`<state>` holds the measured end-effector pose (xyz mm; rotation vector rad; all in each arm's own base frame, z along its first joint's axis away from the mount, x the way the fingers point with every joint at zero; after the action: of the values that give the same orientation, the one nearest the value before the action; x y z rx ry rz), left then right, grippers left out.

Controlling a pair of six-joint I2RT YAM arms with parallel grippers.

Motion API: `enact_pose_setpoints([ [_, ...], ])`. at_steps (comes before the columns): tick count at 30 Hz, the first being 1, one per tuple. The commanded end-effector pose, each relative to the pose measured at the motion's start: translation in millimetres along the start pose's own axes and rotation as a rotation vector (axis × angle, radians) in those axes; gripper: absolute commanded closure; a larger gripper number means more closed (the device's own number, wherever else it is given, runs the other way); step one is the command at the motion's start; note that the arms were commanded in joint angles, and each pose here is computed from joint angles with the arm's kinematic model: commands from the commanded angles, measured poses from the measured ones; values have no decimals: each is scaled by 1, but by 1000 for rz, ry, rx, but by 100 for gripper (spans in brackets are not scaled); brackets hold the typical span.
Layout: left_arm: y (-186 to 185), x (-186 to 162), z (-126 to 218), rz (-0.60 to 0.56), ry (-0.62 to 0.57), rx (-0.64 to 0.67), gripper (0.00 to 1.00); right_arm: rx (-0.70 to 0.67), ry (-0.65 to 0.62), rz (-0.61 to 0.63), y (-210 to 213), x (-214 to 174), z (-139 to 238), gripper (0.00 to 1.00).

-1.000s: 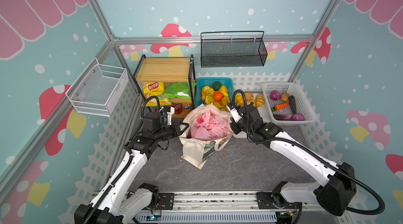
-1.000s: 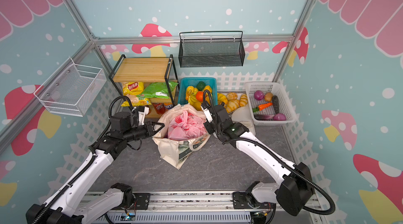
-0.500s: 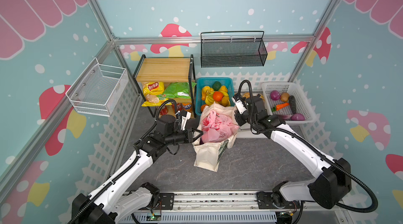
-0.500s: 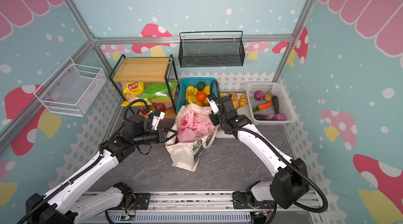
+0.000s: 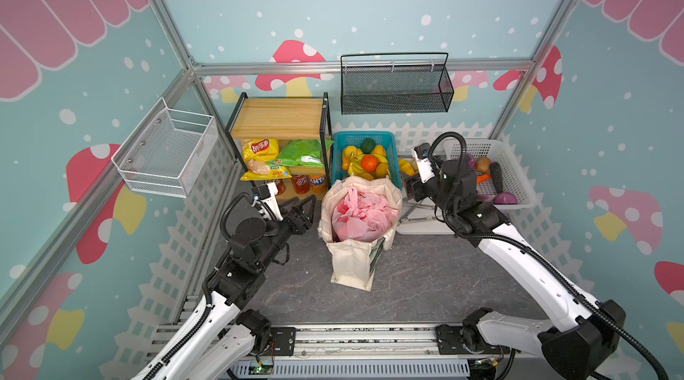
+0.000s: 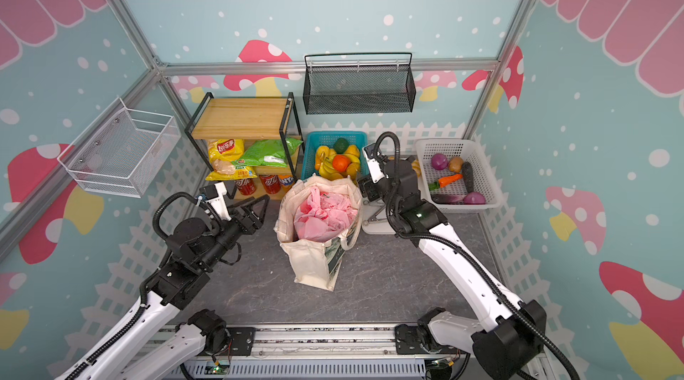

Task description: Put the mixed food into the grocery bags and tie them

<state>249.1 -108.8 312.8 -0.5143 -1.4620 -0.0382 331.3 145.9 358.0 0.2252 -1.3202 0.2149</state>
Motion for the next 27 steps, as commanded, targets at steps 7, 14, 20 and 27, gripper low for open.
enact_pose_setpoints([
  [7,105,-1,-7,-267,-168,532,11,-411,-183,-88,-83,-27,12,1],
  [14,166,-45,-25,-352,-9,642,0,-529,-158,-98,-113,-98,-1,1],
  [20,183,-72,-46,-486,79,626,0,-501,-76,-85,-128,-164,-11,1],
  [27,182,-74,-57,-479,134,587,0,-422,5,-38,-130,-217,-18,0],
])
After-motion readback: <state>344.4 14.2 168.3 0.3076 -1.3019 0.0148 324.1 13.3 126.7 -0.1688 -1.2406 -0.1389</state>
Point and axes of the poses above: each gripper's point midway between its finger pads, its own z axis back along the fingers, its own y axis along the line the jaws close on, x = y × z, the point moved 4 cm from there along z, back along the fingers, and after that the axes turned 15 degrees about -z, right-handed, at the moved point
